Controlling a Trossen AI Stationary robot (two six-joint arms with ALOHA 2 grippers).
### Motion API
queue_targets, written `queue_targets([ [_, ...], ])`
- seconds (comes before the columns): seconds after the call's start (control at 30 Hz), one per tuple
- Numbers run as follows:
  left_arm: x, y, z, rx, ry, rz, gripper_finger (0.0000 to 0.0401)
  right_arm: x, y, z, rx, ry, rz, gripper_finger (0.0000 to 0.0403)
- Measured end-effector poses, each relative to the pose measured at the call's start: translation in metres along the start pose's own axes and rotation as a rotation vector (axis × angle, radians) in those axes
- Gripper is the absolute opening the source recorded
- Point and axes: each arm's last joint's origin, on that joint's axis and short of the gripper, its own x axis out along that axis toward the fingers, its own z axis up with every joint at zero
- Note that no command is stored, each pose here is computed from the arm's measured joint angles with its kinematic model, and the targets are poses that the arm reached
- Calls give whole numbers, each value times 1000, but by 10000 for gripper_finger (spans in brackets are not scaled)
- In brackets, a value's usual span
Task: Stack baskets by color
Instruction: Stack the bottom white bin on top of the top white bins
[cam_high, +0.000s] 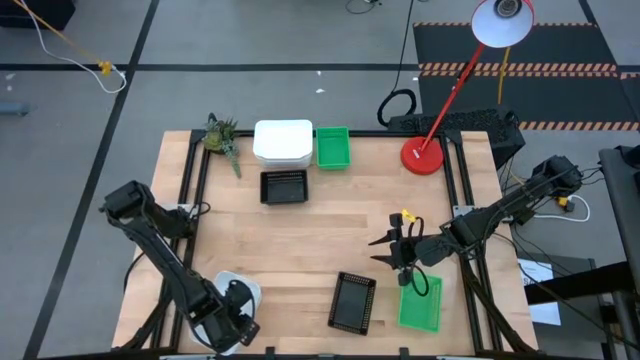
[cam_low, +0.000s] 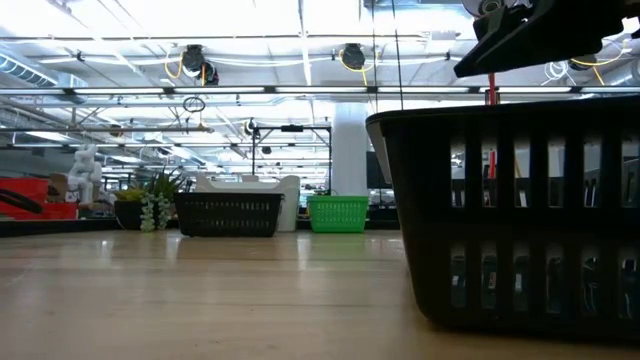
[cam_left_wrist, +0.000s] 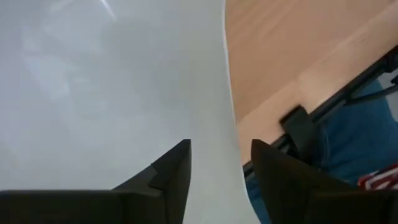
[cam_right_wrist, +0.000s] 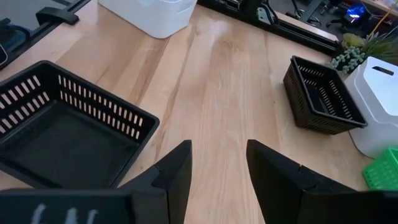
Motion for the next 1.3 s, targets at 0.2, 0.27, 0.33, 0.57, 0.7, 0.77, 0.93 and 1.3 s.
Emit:
queue_targets([
  [0.2, 13, -2, -2, 39, 28, 14, 115, 0, 0, 0, -1, 3, 0, 148],
  [0.27, 13, 0, 0, 48, 22, 32, 92, 0, 0, 0, -1, 3, 0, 148],
  [0.33, 13, 2, 4, 60, 11, 68, 60, 0, 0, 0, -1, 3, 0, 148],
  [0.57, -6, 7, 24, 148, 25, 146, 7, 0, 0, 0, 2, -2, -6, 148],
  [0.7, -31, 4, 41, 203, 8, 223, 5, 1, -4, 5, 30, -48, -51, 148],
  [0.77, -46, 1, 52, 238, -14, 285, 4, 3, -7, 10, 50, -98, -85, 148],
  [0.93, -83, -13, 85, 386, -143, 377, 3, 19, -8, 23, 52, -205, -144, 148],
  [1.3, -107, -22, 167, 733, -337, 476, 2, 65, -18, 68, -91, -191, -237, 148],
])
